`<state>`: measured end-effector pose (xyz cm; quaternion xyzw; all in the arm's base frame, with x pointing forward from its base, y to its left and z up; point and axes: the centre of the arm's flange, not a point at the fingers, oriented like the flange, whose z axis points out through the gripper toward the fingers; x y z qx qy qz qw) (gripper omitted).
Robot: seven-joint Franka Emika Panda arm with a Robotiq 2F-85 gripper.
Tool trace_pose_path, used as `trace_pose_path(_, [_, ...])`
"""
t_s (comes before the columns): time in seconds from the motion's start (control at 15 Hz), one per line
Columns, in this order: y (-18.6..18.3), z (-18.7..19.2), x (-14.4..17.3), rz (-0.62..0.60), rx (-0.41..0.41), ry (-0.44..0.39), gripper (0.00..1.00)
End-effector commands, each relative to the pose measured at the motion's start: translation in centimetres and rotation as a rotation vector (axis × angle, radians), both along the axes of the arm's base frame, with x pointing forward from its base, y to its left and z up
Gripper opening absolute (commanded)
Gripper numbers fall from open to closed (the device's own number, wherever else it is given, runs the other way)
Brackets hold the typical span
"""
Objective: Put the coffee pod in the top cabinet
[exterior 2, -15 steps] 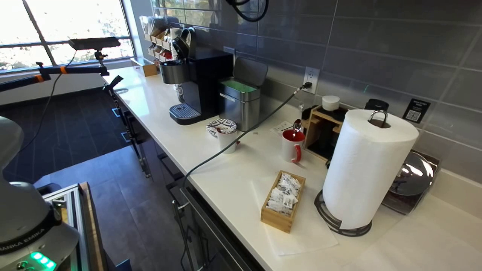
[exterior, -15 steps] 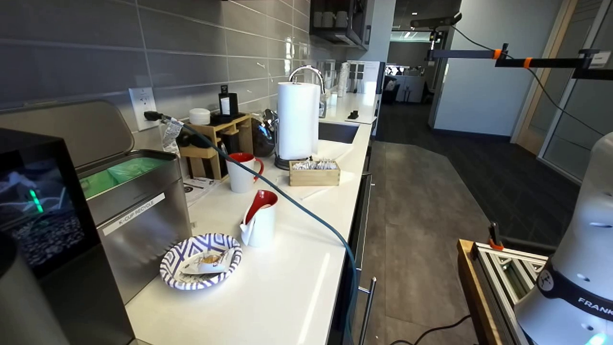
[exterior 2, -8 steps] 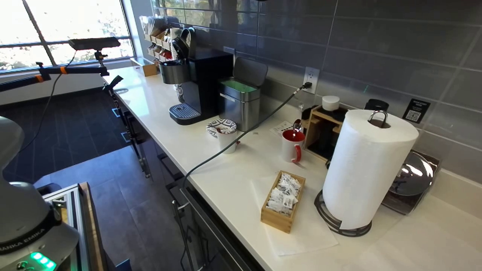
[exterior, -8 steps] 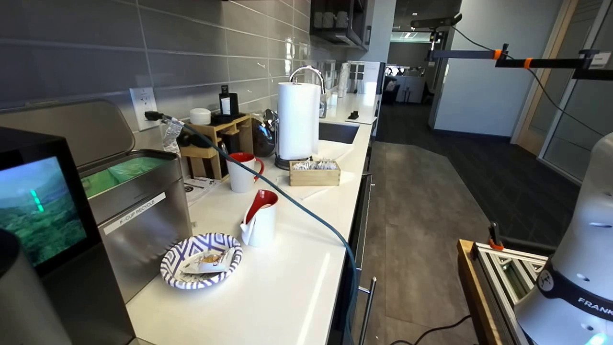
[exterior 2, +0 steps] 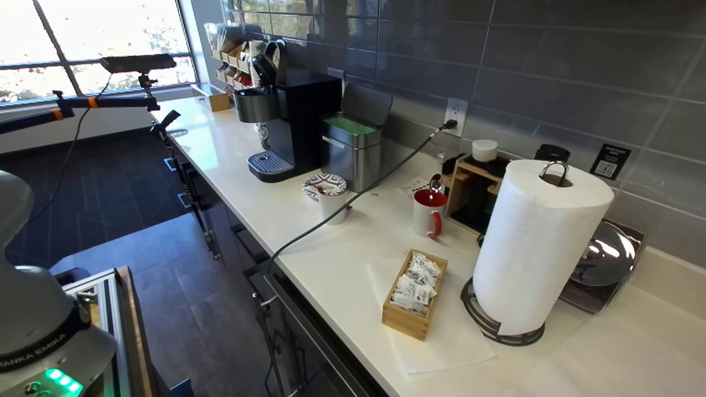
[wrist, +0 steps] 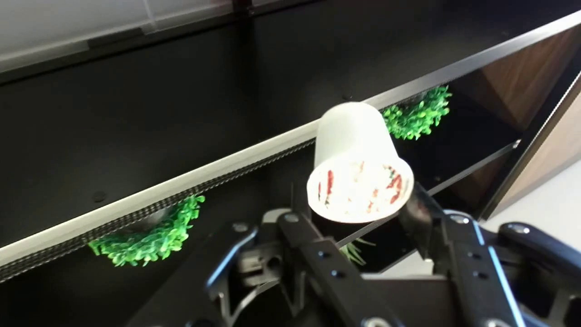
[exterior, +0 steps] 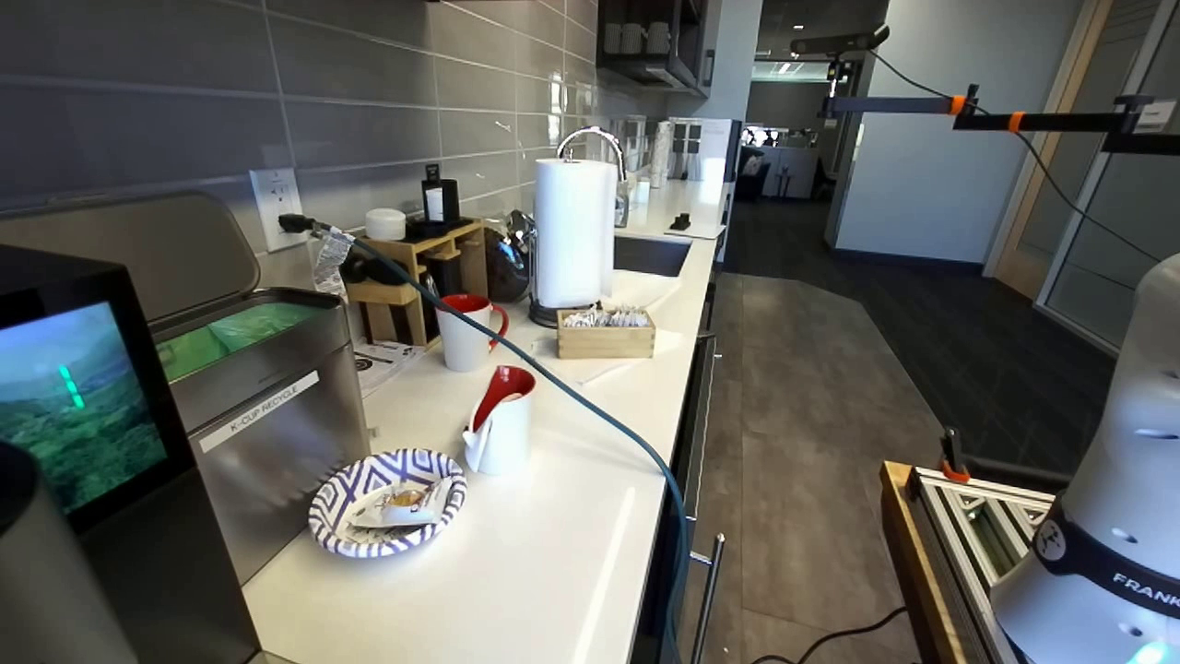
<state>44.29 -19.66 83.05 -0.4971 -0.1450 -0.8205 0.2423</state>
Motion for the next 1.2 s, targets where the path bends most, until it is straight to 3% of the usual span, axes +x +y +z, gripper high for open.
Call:
trace_pose_path(0.0, [1.9,-0.1,4.2,0.002,-0.194,0.043,0.28])
trace_pose_path(0.27, [3.0,-1.7,7.6,0.013,-0.389,0.156,0.28])
trace_pose_path(0.53, [1.6,-2.1,9.0,-0.058,-0.496,0.235,0.28])
trace_pose_path(1.13, [1.1,-1.5,8.6,-0.205,-0.521,0.285,0.28])
